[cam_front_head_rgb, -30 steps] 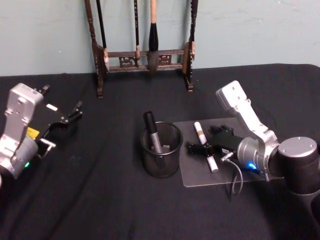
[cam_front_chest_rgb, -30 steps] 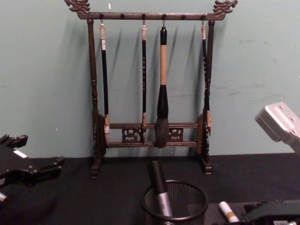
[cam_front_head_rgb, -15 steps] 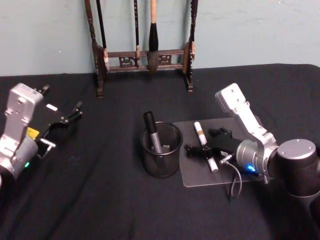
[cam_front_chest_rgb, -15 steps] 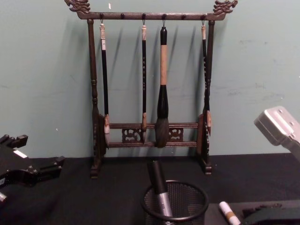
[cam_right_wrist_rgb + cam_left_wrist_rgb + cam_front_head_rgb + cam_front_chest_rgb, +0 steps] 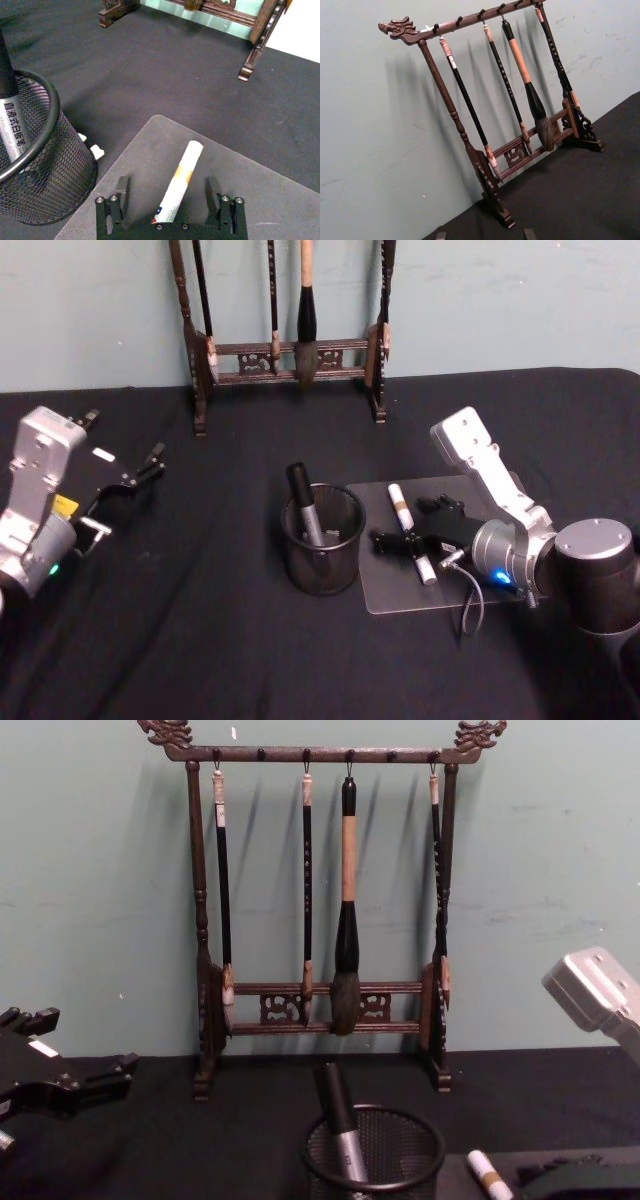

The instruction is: Pick up the water-based marker from the table and place it into the pen holder.

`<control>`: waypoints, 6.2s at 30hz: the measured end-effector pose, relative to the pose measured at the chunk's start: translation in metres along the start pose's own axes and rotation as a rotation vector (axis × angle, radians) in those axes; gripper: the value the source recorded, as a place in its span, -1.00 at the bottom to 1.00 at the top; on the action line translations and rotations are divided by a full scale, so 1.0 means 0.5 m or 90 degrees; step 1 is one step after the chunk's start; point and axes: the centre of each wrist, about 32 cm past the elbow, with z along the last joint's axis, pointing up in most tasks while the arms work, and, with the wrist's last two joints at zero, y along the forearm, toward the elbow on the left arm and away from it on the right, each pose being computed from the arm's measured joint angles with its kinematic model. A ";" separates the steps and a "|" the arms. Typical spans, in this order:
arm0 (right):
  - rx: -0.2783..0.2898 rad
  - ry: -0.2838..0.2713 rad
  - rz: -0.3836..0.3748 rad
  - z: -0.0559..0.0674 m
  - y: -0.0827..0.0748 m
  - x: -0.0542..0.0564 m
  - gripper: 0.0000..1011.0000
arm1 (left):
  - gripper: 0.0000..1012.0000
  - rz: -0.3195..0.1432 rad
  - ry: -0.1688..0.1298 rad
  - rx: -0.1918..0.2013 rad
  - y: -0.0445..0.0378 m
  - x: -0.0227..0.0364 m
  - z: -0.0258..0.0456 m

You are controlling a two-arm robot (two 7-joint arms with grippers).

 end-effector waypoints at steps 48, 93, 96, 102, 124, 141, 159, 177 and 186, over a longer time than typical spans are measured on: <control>0.103 -0.018 0.002 0.004 -0.021 0.012 -0.63 | 0.98 0.000 0.000 0.000 0.000 0.000 0.000; 0.437 0.013 0.203 -0.009 0.051 -0.068 -0.64 | 0.98 0.000 0.000 0.000 0.000 0.000 0.000; 0.433 0.014 0.204 -0.011 0.055 -0.071 -0.63 | 0.98 0.000 0.000 0.000 0.000 0.000 0.000; 0.426 0.015 0.204 -0.019 0.065 -0.076 -0.63 | 0.98 0.000 0.000 0.000 0.000 0.000 0.000; 0.415 0.003 0.199 -0.044 0.073 -0.094 -0.64 | 0.98 0.000 0.000 0.000 0.000 0.000 0.000; 0.411 0.004 0.201 -0.045 0.074 -0.093 0.05 | 0.98 0.000 0.000 0.000 0.000 0.000 0.000; 0.419 0.004 0.202 -0.033 0.061 -0.082 0.98 | 0.98 0.000 0.000 0.000 0.000 0.000 0.000; 0.440 0.000 0.096 -0.010 -0.020 -0.013 0.98 | 0.98 0.000 0.000 0.000 0.000 0.000 0.000; 0.424 -0.003 -0.013 -0.038 -0.051 0.026 0.98 | 0.98 0.000 0.000 0.000 0.000 0.000 0.000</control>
